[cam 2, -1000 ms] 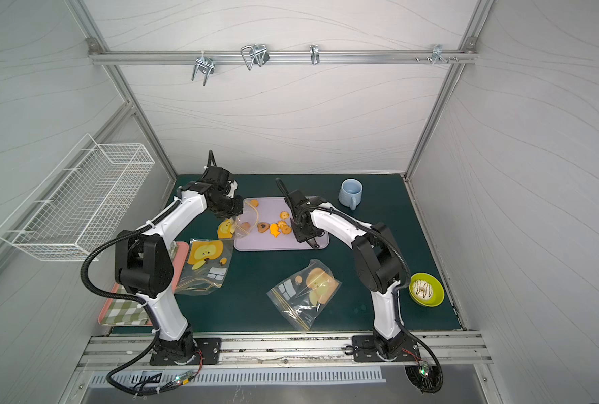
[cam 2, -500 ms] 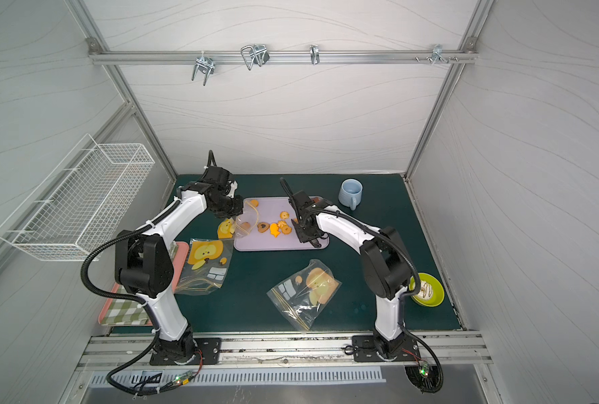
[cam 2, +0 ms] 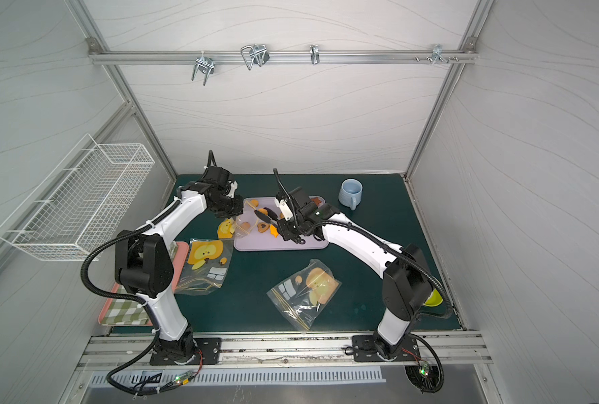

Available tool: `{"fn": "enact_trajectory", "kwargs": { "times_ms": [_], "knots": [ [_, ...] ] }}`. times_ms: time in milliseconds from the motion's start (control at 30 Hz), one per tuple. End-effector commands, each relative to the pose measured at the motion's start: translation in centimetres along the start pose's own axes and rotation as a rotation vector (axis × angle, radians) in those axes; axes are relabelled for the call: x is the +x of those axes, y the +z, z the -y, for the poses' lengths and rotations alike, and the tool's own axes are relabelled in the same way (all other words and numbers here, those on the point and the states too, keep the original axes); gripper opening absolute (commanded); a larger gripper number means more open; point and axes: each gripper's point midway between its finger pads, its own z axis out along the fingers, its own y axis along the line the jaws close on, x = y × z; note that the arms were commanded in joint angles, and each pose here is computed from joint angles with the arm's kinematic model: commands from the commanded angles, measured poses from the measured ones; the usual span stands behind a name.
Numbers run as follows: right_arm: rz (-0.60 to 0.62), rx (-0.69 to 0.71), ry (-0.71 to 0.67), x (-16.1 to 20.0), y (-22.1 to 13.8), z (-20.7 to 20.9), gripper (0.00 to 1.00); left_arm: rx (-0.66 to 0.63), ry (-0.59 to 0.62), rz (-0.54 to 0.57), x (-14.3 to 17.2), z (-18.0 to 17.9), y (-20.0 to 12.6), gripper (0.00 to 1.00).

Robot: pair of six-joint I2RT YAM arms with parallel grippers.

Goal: Put the cookies into a resealable bag to prevent moisture
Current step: Pick up the cookie from the tray, then place the cookie in the ziploc bag.

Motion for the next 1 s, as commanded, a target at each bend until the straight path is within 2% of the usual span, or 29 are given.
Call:
{"fn": "enact_trajectory", "kwargs": {
  "times_ms": [0,200,300,467,667,800,967],
  "knots": [
    [0.025,-0.09,-0.025,-1.7,0.7,-2.3,0.36,0.018,-0.003,0.028,-0.8,0.3,-0.7,0.0],
    [-0.005,-0.094,-0.027,-1.7,2.3,-2.6,0.36,0.021,-0.002,0.031,-0.8,0.4,-0.8,0.0],
    [-0.013,-0.093,-0.025,-1.7,2.8,-2.5,0.42,0.021,-0.003,0.03,-0.8,0.3,-0.7,0.0],
    [-0.007,-0.096,-0.023,-1.9,2.7,-2.6,0.48,0.023,-0.003,0.031,-0.8,0.4,-0.8,0.0],
    [-0.003,-0.087,-0.025,-1.9,2.2,-2.5,0.49,0.02,-0.004,0.032,-0.8,0.3,-0.8,0.0],
    [0.043,-0.062,-0.033,-2.0,0.0,-2.4,0.48,0.014,-0.002,0.034,-0.9,0.2,-0.9,0.0],
    [0.131,0.042,-0.006,-0.6,-4.7,-0.3,0.48,0.014,-0.004,0.034,-0.9,0.2,-0.8,0.0]
  ]
}}
